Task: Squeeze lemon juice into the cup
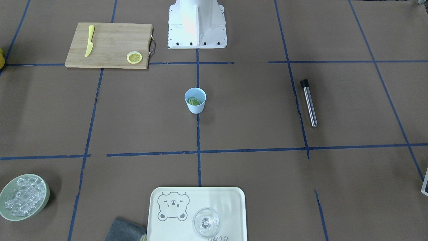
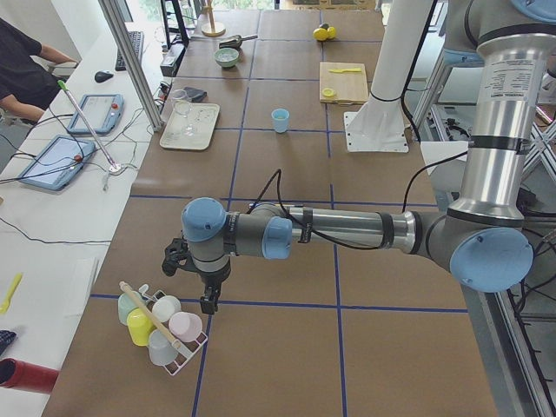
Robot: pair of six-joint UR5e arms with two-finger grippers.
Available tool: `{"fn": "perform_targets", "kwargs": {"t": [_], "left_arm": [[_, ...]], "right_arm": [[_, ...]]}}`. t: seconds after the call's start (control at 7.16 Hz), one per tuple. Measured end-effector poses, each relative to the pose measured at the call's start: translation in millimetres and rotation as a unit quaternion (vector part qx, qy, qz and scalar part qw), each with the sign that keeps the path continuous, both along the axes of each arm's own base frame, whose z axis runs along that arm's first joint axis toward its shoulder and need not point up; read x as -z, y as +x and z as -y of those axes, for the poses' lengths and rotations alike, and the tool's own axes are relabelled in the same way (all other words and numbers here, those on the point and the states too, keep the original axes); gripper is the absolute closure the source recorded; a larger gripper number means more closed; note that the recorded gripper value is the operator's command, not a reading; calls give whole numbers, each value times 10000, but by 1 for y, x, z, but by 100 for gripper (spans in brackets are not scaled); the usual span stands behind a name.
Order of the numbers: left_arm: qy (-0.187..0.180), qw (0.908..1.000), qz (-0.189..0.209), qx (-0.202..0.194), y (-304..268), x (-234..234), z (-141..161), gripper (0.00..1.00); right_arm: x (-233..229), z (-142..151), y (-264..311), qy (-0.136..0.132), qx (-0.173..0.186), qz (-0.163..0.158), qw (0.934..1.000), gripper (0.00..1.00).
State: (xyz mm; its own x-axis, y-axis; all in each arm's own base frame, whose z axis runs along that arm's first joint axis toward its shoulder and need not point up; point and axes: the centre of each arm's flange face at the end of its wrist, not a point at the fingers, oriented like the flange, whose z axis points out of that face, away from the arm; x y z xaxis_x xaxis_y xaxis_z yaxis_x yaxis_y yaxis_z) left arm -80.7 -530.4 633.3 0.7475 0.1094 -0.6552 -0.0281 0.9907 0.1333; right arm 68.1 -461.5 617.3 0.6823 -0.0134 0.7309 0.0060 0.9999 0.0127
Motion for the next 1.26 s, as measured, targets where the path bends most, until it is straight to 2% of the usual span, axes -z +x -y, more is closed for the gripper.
{"fn": "perform_targets", "kwargs": {"t": [0.28,1.26], "left_arm": [[13,10000,0,0,0,1,0,0],[44,10000,1,-1,0,4,0,0]], "right_arm": [[-15,3,0,154,-17,1,9999,0],[-14,6,0,233,-29,0,9997,0]]}}
